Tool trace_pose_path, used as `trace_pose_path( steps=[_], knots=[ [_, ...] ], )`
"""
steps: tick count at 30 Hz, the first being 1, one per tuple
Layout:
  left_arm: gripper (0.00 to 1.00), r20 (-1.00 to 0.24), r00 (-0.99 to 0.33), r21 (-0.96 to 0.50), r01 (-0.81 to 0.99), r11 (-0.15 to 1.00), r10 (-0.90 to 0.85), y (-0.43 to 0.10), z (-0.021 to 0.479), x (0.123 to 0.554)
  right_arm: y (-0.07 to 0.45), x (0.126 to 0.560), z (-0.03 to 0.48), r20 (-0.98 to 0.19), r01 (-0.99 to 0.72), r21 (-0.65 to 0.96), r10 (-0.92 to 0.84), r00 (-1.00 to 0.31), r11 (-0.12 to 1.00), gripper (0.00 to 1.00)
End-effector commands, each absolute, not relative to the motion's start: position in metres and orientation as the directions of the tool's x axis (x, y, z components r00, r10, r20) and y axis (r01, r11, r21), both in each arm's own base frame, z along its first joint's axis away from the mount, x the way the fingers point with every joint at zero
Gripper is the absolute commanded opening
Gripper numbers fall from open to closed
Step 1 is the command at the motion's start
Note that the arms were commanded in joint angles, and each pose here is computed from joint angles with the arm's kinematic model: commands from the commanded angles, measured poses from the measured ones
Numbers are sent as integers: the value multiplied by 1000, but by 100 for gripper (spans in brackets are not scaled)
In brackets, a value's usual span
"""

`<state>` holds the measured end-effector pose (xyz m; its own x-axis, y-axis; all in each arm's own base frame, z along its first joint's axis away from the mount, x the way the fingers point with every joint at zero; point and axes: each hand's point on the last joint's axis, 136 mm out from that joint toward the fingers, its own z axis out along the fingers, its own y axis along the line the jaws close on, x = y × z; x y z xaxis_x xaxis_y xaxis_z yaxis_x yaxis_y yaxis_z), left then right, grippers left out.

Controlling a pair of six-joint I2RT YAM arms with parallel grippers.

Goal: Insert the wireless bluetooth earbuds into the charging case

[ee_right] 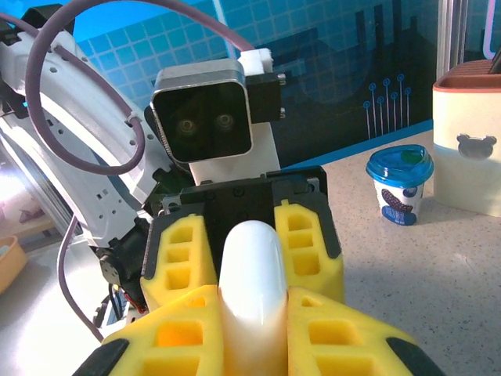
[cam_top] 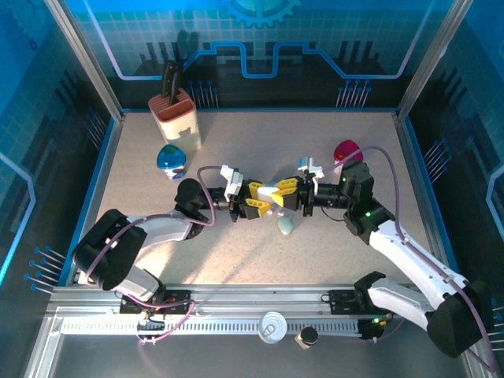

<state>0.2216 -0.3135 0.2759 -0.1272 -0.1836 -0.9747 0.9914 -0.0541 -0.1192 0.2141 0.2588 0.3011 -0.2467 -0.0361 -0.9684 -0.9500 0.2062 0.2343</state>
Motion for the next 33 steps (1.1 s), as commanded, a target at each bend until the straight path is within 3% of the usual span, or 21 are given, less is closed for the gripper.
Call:
trace_pose_path(
  steps=[1,3,5,8,10,14,20,24,29,33],
  knots=[
    [22,-977,-78,-65,995,-69,-199,-316,283,220,262,213,305,-980,-964,179,-48,-192,198,8],
    [6,-978,-70,-59,996,-62,-199,-316,281,221,261,215,303,-980,-961,174,-58,-191,216,10],
    [0,-978,-62,-52,997,-56,-197,-316,279,223,259,221,303,-977,-949,180,-63,-202,258,20],
    [0,-980,-50,-40,998,-54,-191,-317,277,222,252,240,307,-973,-904,197,-36,-227,380,42],
    [0,-982,-40,-30,998,-55,-184,-317,275,222,243,257,308,-966,-847,222,-10,-259,483,48],
    [0,-987,-19,-12,999,-45,-161,-318,269,223,228,280,308,-942,-733,279,30,-334,620,53],
    [0,-993,-1,1,1000,-14,-118,-318,253,227,227,278,323,-942,-737,297,62,-329,608,60],
    [0,-993,5,1,999,36,-119,-311,248,234,211,287,323,-942,-676,304,106,-319,671,65],
    [2,-992,3,-12,993,118,-128,-291,244,247,185,311,280,-872,-518,424,179,-456,743,66],
    [2,-992,22,-1,984,177,-127,-276,245,252,195,314,240,-797,-496,469,107,-594,731,66]
  ],
)
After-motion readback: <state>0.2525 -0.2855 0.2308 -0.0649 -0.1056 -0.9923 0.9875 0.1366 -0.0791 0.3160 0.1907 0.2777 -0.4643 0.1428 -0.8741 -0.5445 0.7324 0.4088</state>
